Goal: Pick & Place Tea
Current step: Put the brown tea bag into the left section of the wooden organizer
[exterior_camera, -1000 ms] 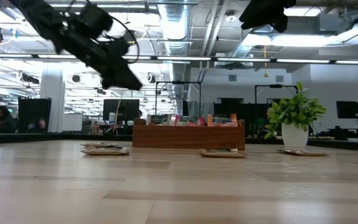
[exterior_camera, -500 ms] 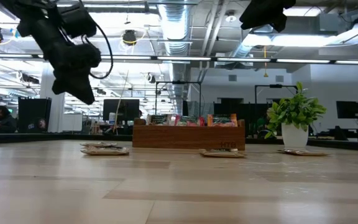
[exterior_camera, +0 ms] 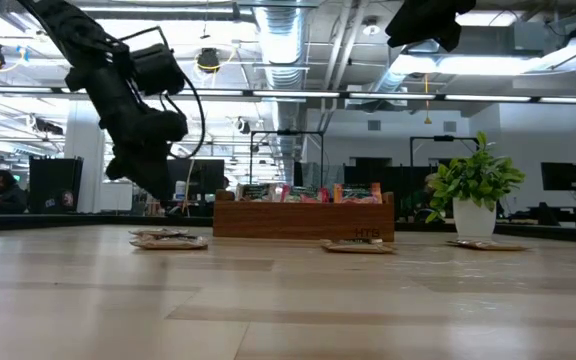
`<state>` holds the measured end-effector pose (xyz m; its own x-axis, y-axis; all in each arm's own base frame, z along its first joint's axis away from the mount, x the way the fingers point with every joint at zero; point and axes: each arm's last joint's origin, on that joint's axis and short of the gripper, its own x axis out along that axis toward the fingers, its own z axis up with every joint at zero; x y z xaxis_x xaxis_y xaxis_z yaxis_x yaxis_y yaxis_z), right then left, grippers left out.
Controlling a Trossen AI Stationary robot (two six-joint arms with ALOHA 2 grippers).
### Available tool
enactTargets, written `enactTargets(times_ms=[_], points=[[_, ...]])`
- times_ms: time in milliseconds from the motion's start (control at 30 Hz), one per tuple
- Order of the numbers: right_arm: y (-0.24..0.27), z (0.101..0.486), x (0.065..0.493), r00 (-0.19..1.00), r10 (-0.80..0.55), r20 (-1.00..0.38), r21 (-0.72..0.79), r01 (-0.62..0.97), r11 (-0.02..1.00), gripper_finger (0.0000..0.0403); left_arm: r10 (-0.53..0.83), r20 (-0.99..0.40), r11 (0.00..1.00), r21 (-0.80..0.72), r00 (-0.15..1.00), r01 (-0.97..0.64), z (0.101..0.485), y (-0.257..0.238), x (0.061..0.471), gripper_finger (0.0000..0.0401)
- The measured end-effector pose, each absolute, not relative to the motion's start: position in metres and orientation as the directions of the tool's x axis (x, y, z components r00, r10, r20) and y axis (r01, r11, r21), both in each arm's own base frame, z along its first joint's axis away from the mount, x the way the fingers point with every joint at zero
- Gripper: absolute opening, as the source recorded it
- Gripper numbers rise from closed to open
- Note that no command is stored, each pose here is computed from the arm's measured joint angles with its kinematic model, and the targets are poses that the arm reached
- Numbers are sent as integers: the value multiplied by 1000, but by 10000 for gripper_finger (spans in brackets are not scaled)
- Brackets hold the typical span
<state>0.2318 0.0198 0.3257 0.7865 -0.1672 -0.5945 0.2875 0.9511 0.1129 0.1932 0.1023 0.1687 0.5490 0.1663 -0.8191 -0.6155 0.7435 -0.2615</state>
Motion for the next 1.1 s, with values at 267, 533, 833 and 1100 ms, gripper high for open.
enactTargets(times_ms=[267, 533, 833, 1100], points=[[20, 326, 232, 786, -167, -595, 113, 287, 951, 97, 119, -832, 800, -243, 542, -549, 164, 101, 194, 123], [20, 326, 232, 787, -167, -595, 113, 287, 951, 97, 124, -833, 810, -229, 540, -539, 164, 102, 194, 208], [20, 326, 232, 786, -167, -595, 113, 288, 951, 97, 147, -845, 819, -187, 514, -542, 163, 102, 192, 218], [20, 326, 232, 787, -167, -594, 114, 287, 951, 97, 178, -879, 817, -119, 443, -564, 184, 106, 196, 218]])
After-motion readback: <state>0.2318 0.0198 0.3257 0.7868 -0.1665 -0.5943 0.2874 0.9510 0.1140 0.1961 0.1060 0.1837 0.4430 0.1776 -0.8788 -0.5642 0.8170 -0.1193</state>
